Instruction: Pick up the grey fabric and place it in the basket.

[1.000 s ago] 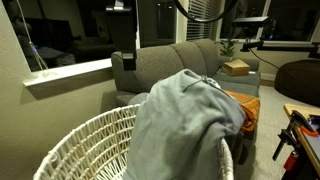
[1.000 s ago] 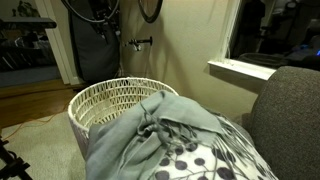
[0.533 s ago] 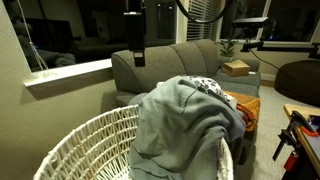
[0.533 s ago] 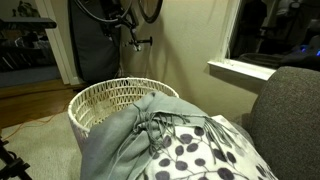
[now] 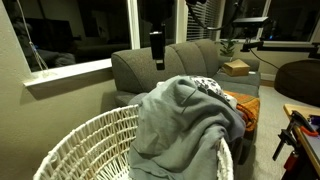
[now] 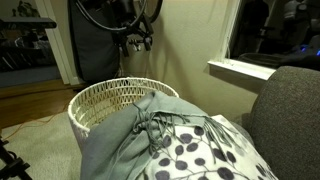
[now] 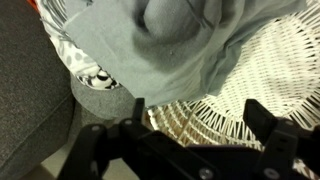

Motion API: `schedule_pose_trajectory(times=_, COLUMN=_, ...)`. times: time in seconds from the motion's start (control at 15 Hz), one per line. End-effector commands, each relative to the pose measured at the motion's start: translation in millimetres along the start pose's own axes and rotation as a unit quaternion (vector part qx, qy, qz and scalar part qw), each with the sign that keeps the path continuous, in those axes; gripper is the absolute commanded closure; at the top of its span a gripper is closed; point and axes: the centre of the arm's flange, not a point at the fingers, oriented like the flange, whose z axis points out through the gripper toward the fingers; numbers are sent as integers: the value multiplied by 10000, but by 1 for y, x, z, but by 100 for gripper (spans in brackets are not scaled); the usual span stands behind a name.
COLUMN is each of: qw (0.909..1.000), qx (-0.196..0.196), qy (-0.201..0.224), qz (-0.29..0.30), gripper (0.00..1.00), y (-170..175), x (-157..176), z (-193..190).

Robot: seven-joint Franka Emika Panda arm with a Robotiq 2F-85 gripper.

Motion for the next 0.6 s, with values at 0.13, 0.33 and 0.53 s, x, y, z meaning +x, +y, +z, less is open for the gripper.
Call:
schedule_pose_trajectory(times=0.13, qw=9981, qx=-8, qy=-409, qz=465, gripper=0, y=18, x=-42, z=27)
schedule_pose_trajectory(times=0.33, qw=9960, qx=52, qy=-607, qz=654, gripper=0, y=23, x=-56, z=45)
schedule_pose_trajectory(times=0.53, qw=9941, qx=103, qy=-779, qz=754, gripper=0, y=24, x=-68, z=62)
